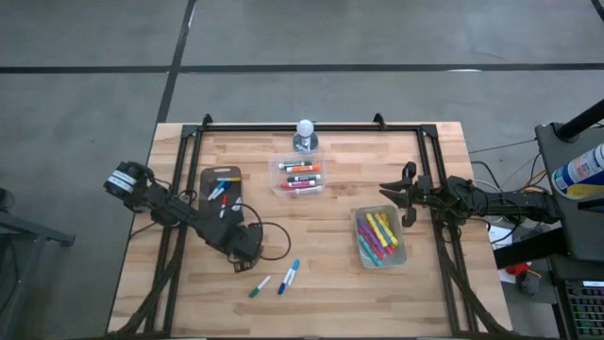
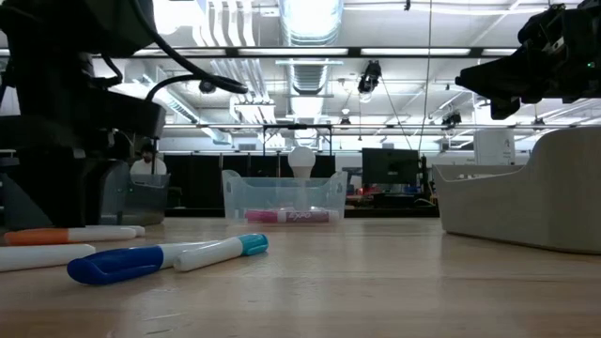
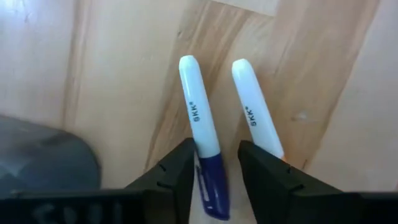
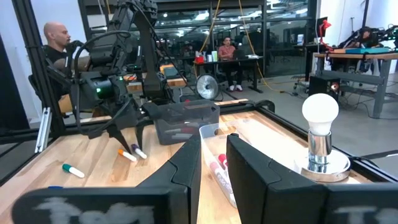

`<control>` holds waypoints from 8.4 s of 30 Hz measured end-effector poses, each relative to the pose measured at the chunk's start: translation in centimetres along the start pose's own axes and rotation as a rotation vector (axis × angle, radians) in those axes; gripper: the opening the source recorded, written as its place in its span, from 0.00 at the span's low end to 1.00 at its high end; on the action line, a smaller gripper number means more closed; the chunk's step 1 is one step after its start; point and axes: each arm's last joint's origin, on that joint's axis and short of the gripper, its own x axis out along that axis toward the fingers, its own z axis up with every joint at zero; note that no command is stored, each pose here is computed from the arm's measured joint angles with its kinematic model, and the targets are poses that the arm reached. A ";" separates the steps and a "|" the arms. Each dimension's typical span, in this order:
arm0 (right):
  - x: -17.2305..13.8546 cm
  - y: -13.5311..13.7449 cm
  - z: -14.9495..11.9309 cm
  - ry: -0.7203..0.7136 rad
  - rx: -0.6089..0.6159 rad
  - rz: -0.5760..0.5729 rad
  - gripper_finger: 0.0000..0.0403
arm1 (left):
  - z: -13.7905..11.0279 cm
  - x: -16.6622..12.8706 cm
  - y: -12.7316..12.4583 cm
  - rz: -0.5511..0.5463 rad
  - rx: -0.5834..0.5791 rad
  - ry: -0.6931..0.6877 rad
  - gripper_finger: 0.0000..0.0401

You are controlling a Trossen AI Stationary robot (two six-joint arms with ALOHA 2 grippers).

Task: Pick & Place Markers
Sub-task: Put the purple mini marker into the transparent black bin, then put the orange mini marker into the transparent black bin

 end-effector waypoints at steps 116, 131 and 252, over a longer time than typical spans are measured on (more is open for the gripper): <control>0.0 0.0 0.0 0.000 -0.001 0.000 0.17 | 4.3 -10.1 0.8 -0.167 -0.043 -0.150 0.32; 0.0 0.0 0.0 0.000 -0.001 0.000 0.17 | -0.5 -7.1 -4.4 -0.297 0.115 -0.270 0.32; 0.0 0.0 0.0 0.000 -0.001 0.000 0.17 | 0.7 -6.4 8.8 0.602 -0.124 0.067 0.31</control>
